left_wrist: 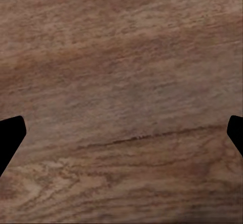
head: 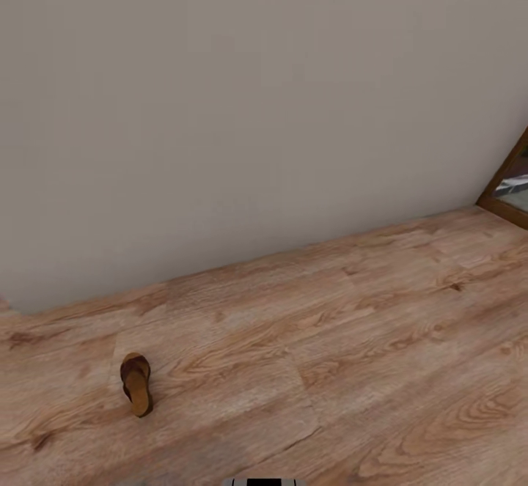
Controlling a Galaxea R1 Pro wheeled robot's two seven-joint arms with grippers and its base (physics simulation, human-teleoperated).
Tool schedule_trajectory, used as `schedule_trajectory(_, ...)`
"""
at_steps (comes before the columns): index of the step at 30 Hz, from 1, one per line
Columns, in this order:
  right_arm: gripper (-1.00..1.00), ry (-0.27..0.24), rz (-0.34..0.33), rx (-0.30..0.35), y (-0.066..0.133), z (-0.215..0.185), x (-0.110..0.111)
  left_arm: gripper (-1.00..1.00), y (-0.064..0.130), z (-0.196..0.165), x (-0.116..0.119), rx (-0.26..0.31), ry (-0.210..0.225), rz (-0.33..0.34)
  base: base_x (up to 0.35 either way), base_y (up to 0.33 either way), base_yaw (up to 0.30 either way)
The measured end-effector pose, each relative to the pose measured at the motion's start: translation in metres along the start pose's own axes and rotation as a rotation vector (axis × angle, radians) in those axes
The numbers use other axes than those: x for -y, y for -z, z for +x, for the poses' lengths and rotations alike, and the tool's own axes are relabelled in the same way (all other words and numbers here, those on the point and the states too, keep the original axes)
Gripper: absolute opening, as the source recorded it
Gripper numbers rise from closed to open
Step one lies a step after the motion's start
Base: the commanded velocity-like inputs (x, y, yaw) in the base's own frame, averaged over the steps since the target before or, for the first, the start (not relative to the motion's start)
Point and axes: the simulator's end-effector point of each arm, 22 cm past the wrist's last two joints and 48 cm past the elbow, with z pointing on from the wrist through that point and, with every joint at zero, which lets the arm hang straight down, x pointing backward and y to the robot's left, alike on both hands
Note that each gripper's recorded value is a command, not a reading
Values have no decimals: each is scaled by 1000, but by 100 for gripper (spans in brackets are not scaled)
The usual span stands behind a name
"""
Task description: Pick up the two gym shoes and the two sandals from the corridor floor and place them onto the hallstand (shoe rack) in the corridor, making sure they are on the rack and not on the floor. Arrange them so the two gym shoes are next to each other and the two sandals are next to each other.
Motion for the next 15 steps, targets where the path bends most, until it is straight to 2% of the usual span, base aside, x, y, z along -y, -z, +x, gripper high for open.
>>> schedule_trajectory(15,100,2,0,-15,0,6,0,100,-1,7,1,-15,-2,0,10,0,229)
